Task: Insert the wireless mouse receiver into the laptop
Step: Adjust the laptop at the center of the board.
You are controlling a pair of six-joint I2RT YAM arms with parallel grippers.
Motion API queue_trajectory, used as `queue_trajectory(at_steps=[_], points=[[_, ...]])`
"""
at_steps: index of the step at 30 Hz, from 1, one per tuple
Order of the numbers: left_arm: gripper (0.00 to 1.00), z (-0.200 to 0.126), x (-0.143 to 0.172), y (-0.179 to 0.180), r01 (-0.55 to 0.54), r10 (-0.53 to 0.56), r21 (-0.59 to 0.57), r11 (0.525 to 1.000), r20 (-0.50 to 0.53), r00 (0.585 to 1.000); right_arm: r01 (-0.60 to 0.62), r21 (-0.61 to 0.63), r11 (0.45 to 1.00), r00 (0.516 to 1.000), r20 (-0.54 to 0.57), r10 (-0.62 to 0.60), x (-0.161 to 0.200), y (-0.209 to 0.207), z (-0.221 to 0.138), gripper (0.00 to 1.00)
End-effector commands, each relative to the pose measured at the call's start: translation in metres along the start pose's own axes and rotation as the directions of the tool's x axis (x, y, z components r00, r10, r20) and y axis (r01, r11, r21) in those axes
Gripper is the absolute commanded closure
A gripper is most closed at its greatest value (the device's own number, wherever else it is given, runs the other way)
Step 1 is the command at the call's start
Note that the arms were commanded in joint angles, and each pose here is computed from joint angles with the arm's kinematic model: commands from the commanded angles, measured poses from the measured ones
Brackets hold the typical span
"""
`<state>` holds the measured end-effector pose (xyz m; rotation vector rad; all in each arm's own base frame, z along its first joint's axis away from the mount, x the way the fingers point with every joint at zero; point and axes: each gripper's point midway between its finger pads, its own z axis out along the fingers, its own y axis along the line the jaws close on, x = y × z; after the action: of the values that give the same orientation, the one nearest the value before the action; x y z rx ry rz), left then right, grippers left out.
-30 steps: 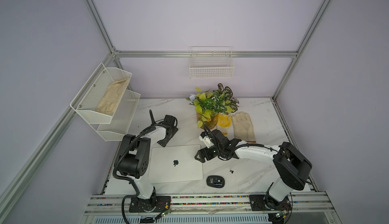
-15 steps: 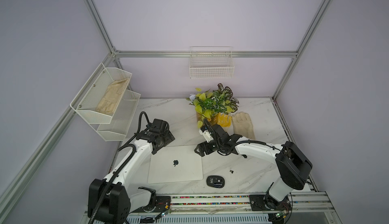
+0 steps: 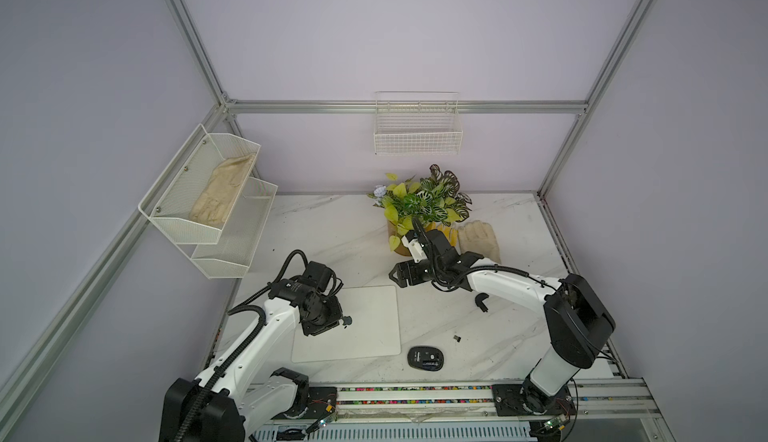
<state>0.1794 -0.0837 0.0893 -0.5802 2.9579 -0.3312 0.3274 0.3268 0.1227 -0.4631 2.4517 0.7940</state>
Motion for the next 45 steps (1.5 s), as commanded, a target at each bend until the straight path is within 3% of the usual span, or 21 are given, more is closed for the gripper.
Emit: queue_trajectory(at_steps=[1, 7, 25, 34, 38, 45], points=[[0.78, 0.001, 0.028, 0.023, -0.015, 0.007, -0.091, 0.996, -0.079, 0.997, -0.003, 0.005, 1.0, 1.0, 0.013, 0.003, -0.009, -0.004, 0.004, 0.13], [0.79, 0.007, 0.056, 0.057, 0.092, -0.133, -0.277, 0.957, -0.137, 0.982, -0.006, -0.004, 1.0, 1.0, 0.024, 0.006, -0.013, -0.005, 0.007, 0.13], [0.88, 0.037, 0.077, 0.089, 0.295, -0.372, -0.491, 0.82, -0.064, 0.926, -0.013, -0.035, 0.999, 0.996, 0.085, 0.016, -0.031, -0.011, -0.013, 0.13], [0.88, 0.041, 0.062, 0.104, 0.348, -0.377, -0.543, 0.764, 0.062, 0.924, -0.015, -0.058, 0.998, 0.995, 0.097, 0.021, -0.034, -0.009, -0.018, 0.13], [0.86, 0.041, 0.047, 0.098, 0.363, -0.358, -0.519, 0.774, 0.114, 0.927, -0.015, -0.069, 0.997, 0.995, 0.101, 0.022, -0.035, -0.006, -0.02, 0.13], [0.84, 0.051, 0.032, 0.077, 0.36, -0.363, -0.519, 0.775, 0.1, 0.926, -0.006, -0.095, 0.995, 0.992, 0.123, 0.018, -0.04, 0.001, -0.03, 0.13]])
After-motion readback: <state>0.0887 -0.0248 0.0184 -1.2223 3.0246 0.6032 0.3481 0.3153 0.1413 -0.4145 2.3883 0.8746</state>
